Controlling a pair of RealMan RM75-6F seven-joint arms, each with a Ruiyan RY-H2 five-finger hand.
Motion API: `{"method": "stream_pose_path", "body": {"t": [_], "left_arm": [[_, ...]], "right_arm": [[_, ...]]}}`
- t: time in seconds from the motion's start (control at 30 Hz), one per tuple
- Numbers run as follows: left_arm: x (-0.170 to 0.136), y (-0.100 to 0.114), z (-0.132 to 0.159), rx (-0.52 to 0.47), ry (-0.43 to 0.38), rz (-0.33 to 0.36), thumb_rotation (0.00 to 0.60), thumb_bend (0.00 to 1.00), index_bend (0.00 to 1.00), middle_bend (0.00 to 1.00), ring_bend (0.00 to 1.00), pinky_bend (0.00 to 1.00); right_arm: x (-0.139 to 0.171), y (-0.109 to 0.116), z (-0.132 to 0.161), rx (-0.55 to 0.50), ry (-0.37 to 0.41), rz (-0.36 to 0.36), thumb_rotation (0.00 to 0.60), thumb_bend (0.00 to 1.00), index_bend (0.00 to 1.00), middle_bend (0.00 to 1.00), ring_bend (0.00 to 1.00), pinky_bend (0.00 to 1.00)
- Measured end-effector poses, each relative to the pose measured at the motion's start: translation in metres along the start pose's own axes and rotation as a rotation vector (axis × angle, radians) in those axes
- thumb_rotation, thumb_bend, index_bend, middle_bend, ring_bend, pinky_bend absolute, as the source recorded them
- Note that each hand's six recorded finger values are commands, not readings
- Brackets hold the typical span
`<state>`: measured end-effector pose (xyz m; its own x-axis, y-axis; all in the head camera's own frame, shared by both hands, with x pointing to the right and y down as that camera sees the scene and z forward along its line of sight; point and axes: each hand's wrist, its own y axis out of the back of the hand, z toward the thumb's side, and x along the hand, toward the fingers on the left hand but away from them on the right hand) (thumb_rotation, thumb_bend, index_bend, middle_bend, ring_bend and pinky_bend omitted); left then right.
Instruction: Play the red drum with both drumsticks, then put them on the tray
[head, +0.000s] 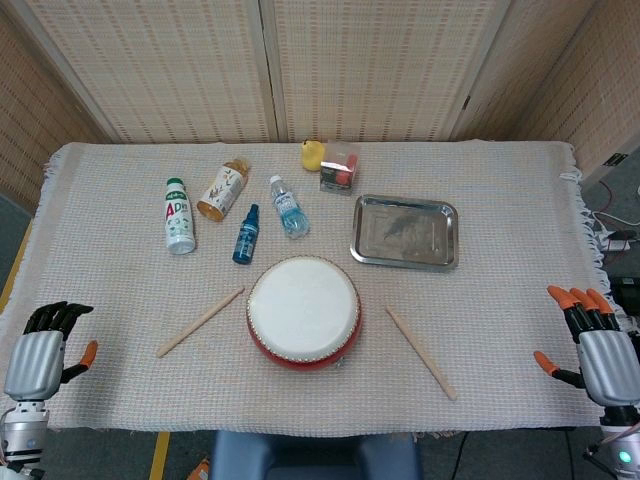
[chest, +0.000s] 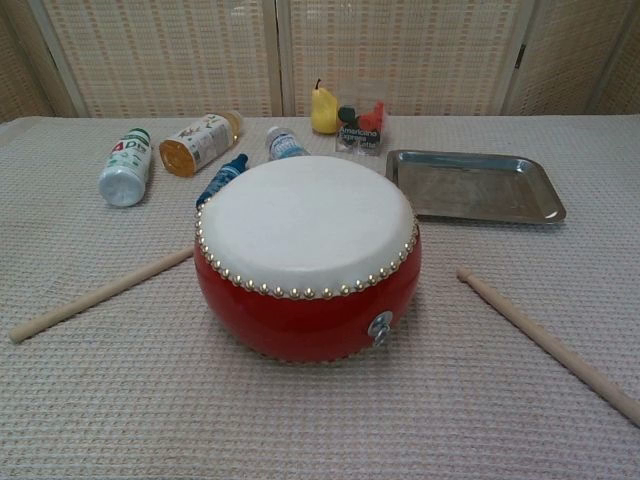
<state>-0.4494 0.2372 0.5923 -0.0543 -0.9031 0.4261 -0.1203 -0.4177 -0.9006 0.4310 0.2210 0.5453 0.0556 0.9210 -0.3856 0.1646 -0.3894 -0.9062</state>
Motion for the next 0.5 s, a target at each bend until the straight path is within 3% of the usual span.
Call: {"method": "stream_pose_path", "body": {"t": [0.27, 0.5], "left_arm": [[0.001, 0.0, 0.002, 0.003, -0.001, 0.01, 0.6, 0.37, 0.29, 0.24, 0.13, 0.14], [0.009, -0.012, 0.024, -0.028, -0.057, -0.027, 0.6, 0.38, 0.42, 0.29, 0.16, 0.14]], "right_arm": [[-0.001, 0.004, 0.0, 0.012, 0.004, -0.009, 0.6, 0.11, 0.12, 0.14, 0.01, 0.06], [-0.003, 0.005, 0.0, 0.009, 0.013, -0.005, 0.6, 0.11, 0.12, 0.14, 0.01, 0.06]]}}
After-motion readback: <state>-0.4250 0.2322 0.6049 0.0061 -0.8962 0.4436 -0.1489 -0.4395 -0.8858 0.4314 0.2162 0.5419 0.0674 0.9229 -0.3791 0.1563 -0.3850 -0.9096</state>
